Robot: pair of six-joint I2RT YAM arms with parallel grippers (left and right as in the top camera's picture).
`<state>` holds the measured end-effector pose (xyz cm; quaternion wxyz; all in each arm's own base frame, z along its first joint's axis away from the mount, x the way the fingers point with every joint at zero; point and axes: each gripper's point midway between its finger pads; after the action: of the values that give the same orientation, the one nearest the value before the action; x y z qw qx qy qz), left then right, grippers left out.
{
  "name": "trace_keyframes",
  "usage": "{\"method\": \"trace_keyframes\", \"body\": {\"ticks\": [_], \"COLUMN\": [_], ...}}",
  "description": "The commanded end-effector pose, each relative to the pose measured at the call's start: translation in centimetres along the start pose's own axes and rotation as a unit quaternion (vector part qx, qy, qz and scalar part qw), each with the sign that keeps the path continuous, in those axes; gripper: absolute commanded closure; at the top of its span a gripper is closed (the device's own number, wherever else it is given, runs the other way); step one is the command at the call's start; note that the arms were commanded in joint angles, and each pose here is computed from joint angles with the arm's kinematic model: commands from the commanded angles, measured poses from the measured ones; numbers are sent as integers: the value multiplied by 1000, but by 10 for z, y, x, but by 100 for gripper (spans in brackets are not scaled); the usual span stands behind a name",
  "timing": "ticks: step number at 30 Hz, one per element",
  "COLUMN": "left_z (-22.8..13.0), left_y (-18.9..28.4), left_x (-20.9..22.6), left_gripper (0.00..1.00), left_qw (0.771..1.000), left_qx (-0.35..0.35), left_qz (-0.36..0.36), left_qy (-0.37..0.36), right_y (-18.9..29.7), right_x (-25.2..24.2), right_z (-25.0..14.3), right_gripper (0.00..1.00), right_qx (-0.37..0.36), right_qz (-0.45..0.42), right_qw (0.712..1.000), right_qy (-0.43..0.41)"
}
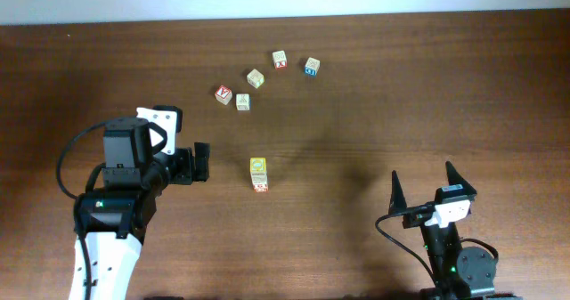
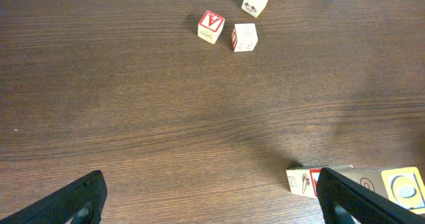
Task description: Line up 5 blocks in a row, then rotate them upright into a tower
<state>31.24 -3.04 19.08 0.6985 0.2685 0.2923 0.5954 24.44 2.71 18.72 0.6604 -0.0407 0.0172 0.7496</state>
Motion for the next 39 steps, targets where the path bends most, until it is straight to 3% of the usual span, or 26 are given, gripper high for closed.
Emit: {"method": "trace_keyframes", "body": {"ticks": [1,13,23,39], "left_z": [6,6,-28,-69], "left_y": [4,8,40,26], "left_x": [2,1,3,11], "left_gripper": [1,1,1,1], "left_qw": [1000,1000,988,947], "left_qx": [-10,-13,-151,-316], "left_qz": [5,5,24,44], "left_qy": [-4,-5,-20,-31], "right_y": [1,1,1,1], "right_x": [4,4,4,4], "right_z": [-30,-29,-29,-29], "right_gripper": [1,1,1,1], "right_qx": [50,48,48,48], "right_qz": [10,10,10,10], "right_qw": [999,999,999,999], "right_qy": [-5,-7,-7,-7]}}
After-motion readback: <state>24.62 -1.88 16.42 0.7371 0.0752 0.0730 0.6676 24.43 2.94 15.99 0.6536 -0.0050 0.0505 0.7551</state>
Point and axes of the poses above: each gripper's point midway between its finger pads, its own y axis back along the fingers, its own x axis along the line the jaws close on, z = x × y
